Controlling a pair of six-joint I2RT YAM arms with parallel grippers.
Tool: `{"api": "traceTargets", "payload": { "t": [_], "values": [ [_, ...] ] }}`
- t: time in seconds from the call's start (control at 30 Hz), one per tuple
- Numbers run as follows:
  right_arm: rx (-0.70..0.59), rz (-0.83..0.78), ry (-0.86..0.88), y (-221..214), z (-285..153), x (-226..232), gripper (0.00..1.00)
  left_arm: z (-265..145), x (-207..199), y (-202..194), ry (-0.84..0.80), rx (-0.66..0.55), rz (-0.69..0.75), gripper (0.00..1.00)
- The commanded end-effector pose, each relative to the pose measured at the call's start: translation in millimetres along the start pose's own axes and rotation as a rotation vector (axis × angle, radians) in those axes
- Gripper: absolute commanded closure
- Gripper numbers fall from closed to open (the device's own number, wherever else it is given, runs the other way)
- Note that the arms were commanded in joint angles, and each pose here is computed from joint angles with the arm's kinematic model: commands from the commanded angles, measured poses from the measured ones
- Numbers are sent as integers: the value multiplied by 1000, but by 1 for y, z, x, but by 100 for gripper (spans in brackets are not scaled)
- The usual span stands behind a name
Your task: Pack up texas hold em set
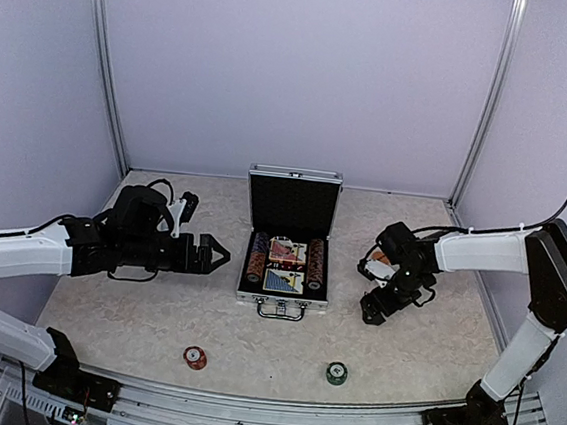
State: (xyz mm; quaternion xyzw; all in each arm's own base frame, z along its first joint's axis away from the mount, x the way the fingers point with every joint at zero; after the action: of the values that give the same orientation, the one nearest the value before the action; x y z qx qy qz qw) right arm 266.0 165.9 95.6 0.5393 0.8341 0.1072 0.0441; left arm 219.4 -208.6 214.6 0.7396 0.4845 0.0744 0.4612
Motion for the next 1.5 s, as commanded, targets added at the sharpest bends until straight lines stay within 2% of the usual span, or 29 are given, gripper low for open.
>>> {"api": "traceTargets", "payload": {
  "t": [0.0,0.23,0.4,0.6,0.83,0.97,1.17,1.47],
  "values": [
    [24,-41,39,2,5,8,10,-1,-7,10,-20,-22,18,1],
    [26,-48,80,2,2,11,33,-4,-9,13,-24,-32,20,1],
    [-40,-53,62,9,-14,10,35,-3,-15,24,-51,-53,23,1],
    [-120,-66,82,17,-32,14,25,5,-27,37,-92,-63,35,1],
    [-121,-127,148,34,-27,23,14,18,-37,36,-114,-42,51,1],
    [-105,-89,139,50,-23,24,13,18,-40,36,-118,-34,55,1],
    [-81,-80,146,47,-8,37,11,15,-38,34,-98,-35,60,1],
    [-53,40,84,56,8,39,5,22,-39,27,-112,-18,45,1]
  ]
}}
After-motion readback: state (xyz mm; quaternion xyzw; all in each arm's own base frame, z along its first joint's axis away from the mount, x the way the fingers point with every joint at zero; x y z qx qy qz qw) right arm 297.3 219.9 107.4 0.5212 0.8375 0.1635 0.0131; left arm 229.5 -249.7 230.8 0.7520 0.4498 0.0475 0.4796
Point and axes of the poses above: each gripper's point midway between its finger pads, its own z axis out along the fingers, its own x axis along the line the jaws close on, y = z × x, the point moved 8 cm from there along -z, back along the fingers, and after that the axes turned 12 degrees about z, right-handed, at the moved point
